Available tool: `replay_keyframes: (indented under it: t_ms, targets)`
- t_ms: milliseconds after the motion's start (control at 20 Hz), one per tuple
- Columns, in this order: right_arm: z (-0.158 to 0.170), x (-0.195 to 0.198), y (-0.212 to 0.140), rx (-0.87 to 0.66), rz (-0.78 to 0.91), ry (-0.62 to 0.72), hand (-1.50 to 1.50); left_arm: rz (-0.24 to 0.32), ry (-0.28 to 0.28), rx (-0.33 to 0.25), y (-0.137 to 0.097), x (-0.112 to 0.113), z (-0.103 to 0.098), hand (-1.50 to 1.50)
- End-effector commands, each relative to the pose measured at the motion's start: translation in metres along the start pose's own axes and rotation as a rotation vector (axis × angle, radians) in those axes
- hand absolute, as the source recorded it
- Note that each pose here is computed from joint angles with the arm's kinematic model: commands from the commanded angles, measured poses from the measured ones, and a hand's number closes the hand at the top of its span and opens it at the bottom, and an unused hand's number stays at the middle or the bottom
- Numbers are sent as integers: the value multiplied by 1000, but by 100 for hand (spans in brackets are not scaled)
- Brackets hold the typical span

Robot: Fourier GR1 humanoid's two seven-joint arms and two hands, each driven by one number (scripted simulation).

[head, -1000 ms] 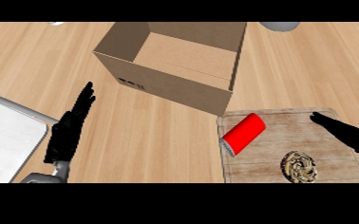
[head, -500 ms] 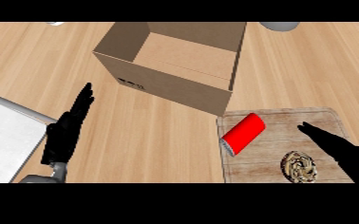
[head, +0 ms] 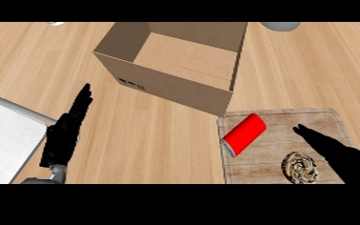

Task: Pick the cupcake from the cutting board and place it in the cardboard box

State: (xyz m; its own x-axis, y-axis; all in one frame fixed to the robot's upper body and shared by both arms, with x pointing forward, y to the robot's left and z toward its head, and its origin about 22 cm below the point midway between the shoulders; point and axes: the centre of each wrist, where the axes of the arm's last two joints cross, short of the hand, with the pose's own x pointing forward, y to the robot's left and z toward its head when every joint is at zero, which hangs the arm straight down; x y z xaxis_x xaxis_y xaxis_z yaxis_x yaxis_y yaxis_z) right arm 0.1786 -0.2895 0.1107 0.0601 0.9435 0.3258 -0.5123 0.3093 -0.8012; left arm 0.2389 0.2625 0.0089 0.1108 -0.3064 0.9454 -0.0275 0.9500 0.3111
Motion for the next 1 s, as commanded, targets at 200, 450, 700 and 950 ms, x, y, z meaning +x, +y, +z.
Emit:
replay_keyframes:
  t_ms: [200, 450, 700, 950]
  targets:
    - [-13, -18, 9, 10, 0, 0, -150, -50, 7, 72, 23, -11, -8, 0]
    - [-18, -12, 20, -9, -20, 1, -150, -56, -2, 64, 24, -12, 4, 0]
    - [-15, -6, 32, -6, -15, -1, -150, -53, 5, 88, 28, -16, -2, 0]
    - [-25, -17, 34, 14, 6, 7, -150, -70, 4, 92, 38, -20, -4, 0]
